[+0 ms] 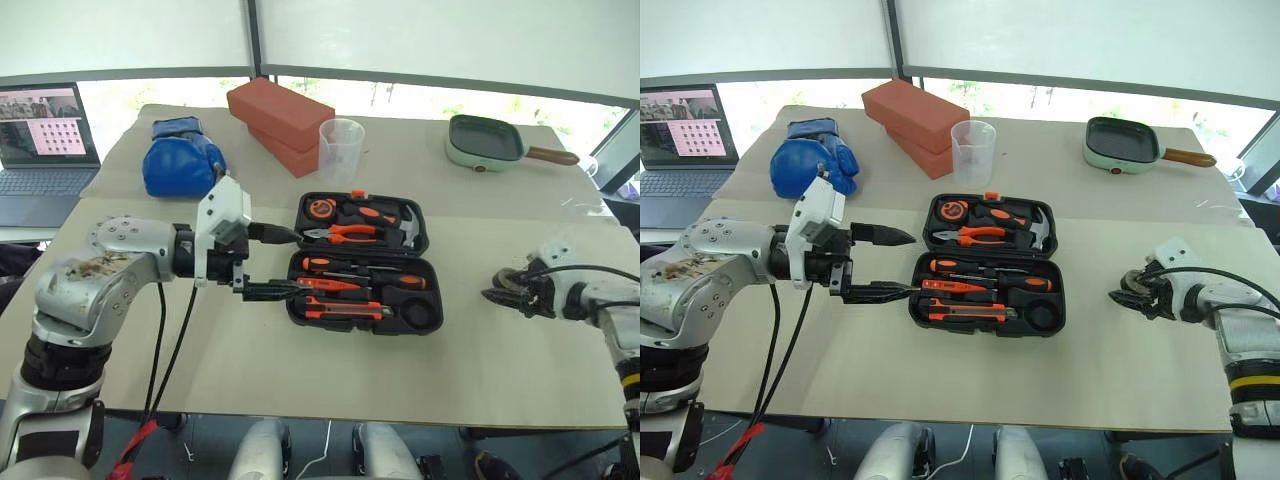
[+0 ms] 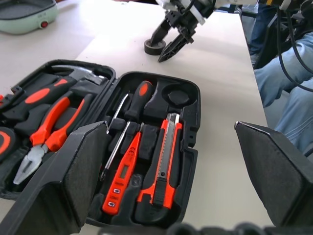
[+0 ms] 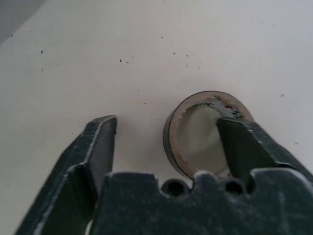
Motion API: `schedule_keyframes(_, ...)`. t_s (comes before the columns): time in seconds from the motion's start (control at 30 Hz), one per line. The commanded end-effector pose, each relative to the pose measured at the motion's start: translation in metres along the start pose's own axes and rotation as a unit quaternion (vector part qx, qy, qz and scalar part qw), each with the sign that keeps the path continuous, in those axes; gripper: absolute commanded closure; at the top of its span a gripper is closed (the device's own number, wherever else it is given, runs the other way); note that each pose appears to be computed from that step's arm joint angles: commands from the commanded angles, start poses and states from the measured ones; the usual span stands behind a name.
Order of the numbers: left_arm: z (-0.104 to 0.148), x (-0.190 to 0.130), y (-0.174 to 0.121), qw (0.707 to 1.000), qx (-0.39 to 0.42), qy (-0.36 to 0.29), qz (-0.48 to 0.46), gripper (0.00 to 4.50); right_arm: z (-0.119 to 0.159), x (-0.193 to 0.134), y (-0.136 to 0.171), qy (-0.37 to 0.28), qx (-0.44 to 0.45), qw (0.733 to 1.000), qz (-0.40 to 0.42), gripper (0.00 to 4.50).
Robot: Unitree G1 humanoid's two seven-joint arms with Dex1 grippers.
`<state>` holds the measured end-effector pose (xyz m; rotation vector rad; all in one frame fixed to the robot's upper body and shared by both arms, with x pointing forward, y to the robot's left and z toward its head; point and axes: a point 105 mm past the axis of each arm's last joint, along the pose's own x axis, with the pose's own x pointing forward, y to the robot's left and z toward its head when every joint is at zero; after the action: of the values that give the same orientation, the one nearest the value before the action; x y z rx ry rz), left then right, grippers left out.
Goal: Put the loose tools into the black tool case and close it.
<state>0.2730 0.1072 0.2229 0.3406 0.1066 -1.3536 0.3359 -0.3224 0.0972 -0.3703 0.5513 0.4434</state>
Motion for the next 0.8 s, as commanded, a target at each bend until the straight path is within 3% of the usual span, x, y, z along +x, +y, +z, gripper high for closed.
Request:
schedule_keyframes(0.03,0.012,-0.001,0.003,0.999,0.036,-0.008,0.007,0.00,0.002,0.000,-0.010,-0.004,0.005,1.000,-0.024,2.47)
schedule_keyframes(0.23,0.011,0.003,0.005,0.999,0.043,-0.007,0.002,0.00,0.013,-0.009,-0.001,-0.038,-0.009,0.999,0.004,4.44)
schedule_keyframes(0.37,0.008,0.004,0.006,0.999,0.048,-0.002,-0.003,0.00,0.032,-0.021,0.025,-0.073,-0.019,0.995,0.061,4.44)
schedule_keyframes(0.47,0.004,0.005,0.003,0.999,0.046,0.003,-0.011,0.00,0.067,-0.037,0.078,-0.137,-0.027,0.975,0.170,4.44)
schedule_keyframes(0.57,-0.003,0.006,-0.001,0.998,0.050,0.016,-0.023,0.00,0.087,-0.052,0.129,-0.160,-0.058,0.951,0.259,4.44)
schedule_keyframes(0.67,-0.006,0.008,-0.002,0.998,0.052,0.018,-0.025,0.00,0.086,-0.043,0.156,-0.135,-0.107,0.948,0.268,4.44)
schedule_keyframes(0.8,-0.005,0.008,-0.003,0.998,0.054,0.017,-0.025,0.00,0.081,-0.025,0.160,-0.099,-0.135,0.958,0.235,4.44)
